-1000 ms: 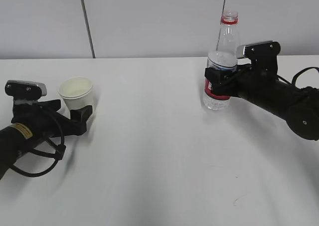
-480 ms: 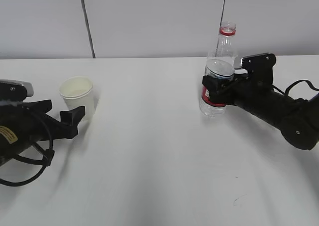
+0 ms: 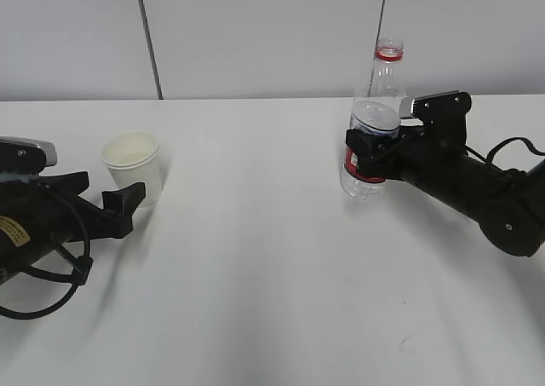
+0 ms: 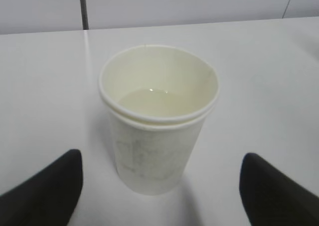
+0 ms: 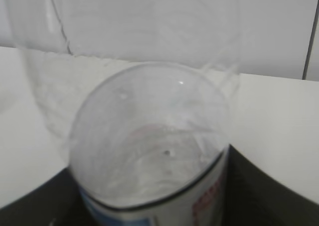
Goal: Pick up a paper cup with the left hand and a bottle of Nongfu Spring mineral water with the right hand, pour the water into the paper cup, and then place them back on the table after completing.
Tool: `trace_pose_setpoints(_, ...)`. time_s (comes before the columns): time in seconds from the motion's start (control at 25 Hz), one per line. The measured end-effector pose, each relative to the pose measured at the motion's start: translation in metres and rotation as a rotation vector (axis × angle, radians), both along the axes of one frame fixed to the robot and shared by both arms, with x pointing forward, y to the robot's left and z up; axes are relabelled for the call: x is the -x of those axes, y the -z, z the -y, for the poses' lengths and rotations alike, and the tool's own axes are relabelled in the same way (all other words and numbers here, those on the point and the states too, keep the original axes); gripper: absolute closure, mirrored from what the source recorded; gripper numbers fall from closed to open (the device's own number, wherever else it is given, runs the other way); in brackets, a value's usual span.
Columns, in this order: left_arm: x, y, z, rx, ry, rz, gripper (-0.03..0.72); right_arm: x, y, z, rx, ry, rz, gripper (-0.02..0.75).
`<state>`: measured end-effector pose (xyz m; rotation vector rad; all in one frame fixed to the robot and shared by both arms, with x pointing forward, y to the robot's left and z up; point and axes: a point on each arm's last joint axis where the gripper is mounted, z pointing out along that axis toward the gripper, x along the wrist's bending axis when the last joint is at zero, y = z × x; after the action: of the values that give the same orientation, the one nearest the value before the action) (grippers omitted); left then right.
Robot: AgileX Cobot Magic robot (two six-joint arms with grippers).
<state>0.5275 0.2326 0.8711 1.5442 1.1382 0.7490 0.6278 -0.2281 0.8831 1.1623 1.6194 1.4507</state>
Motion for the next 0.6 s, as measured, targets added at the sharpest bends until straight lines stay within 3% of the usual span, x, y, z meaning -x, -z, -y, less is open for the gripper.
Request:
trace_pose_setpoints(0.28, 0.0001, 0.0000, 0.0001, 0.000, 0.002, 0.000, 0.102, 0.0003, 0.0000, -0.0008, 0.001, -0.010, 0.007, 0.132)
trace_pose_setpoints(0.6, 0.0008, 0.0001, 0.0016, -0.003, 0.021, 0.000, 0.102, 0.0014, -0.0007, -0.0010, -0.003, -0.013, 0.014, 0.104)
